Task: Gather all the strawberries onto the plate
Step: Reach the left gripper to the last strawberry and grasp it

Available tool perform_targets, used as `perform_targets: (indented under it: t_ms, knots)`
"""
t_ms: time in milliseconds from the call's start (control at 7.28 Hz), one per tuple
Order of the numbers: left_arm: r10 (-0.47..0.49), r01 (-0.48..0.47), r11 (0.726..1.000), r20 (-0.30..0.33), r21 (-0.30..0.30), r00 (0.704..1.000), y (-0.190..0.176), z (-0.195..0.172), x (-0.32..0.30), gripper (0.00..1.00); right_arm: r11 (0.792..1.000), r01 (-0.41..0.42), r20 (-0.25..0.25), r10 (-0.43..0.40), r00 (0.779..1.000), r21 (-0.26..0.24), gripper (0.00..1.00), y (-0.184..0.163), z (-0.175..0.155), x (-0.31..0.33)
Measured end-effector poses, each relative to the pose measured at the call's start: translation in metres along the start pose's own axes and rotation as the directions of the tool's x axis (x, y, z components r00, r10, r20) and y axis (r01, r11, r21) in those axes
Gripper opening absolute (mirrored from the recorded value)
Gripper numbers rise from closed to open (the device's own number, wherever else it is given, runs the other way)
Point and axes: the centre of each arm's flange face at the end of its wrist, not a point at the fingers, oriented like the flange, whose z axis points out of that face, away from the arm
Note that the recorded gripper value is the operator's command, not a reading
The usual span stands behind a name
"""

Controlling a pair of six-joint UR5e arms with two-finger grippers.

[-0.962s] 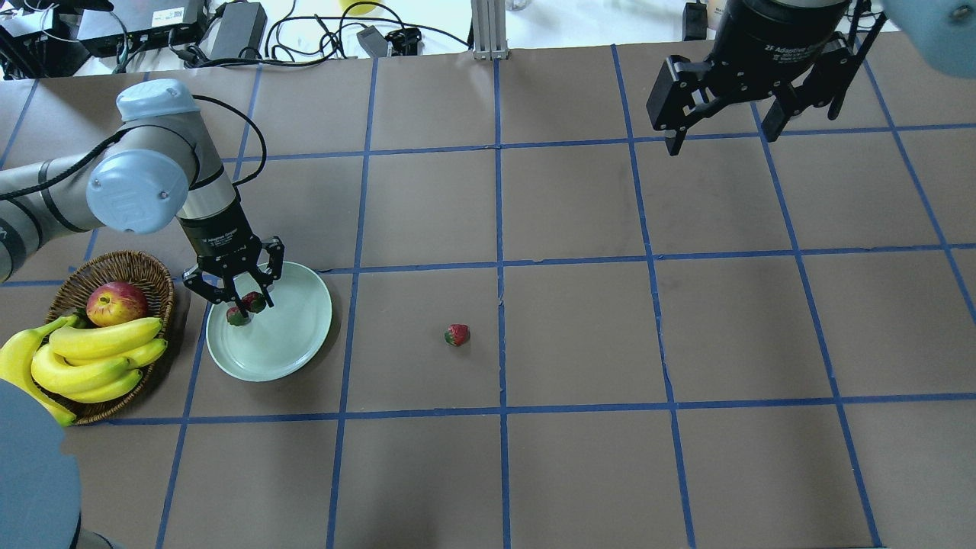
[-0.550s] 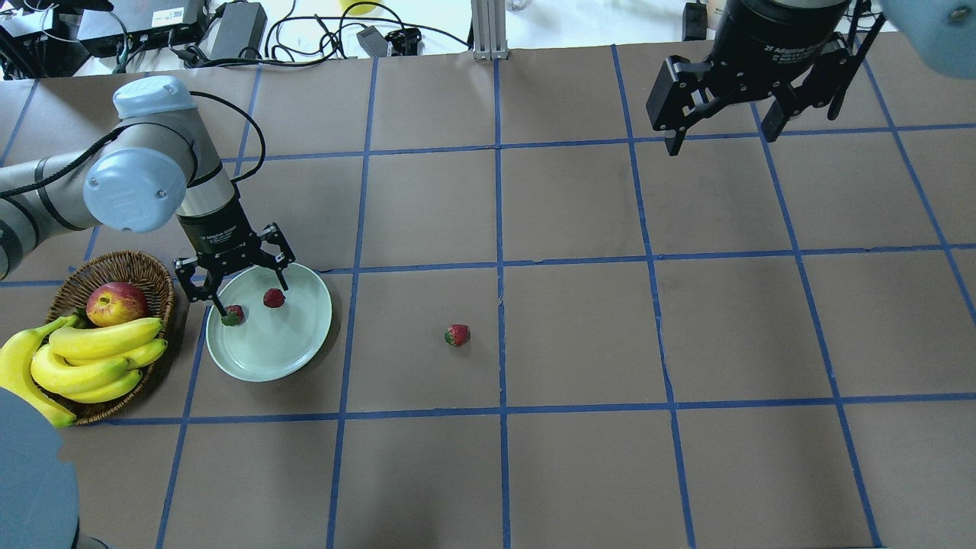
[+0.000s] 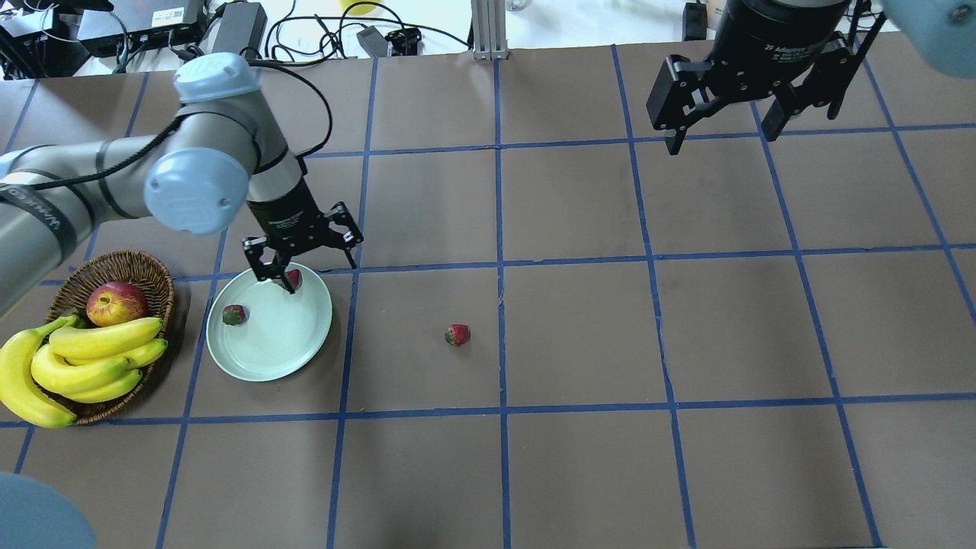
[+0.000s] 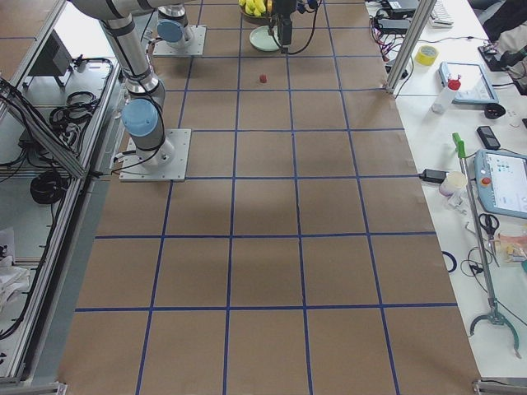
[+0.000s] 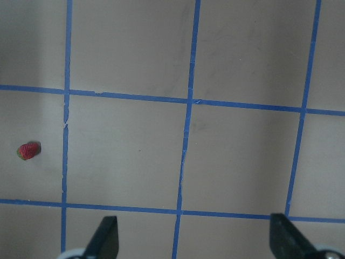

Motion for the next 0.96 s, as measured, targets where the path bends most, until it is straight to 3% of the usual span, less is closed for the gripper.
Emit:
perform_targets:
  t_ms: [412, 687, 825, 962]
  knots:
    - [0.172, -0.168, 0.985, -0.098, 0.047, 0.980, 0.053, 0.049, 0.062, 1.00, 1.000, 0.000, -0.001, 0.000, 1.000, -0.001, 1.00, 0.000, 0.001, 0.000]
    - [0.233, -0.228, 0.972, -0.099, 0.054, 0.967, 0.071, 0.075, 0.066, 0.97, 1.000, 0.000, -0.002, 0.000, 1.000, -0.001, 1.00, 0.000, 0.001, 0.000]
    - [0.250, -0.246, 0.968, -0.095, 0.049, 0.964, 0.078, 0.082, 0.070, 0.86, 1.000, -0.001, -0.002, 0.001, 1.000, -0.001, 1.00, 0.000, 0.001, 0.000]
    - [0.260, -0.257, 0.966, -0.090, 0.041, 0.961, 0.081, 0.088, 0.073, 0.85, 1.000, -0.001, -0.002, 0.001, 1.000, 0.000, 1.00, -0.001, 0.001, 0.000]
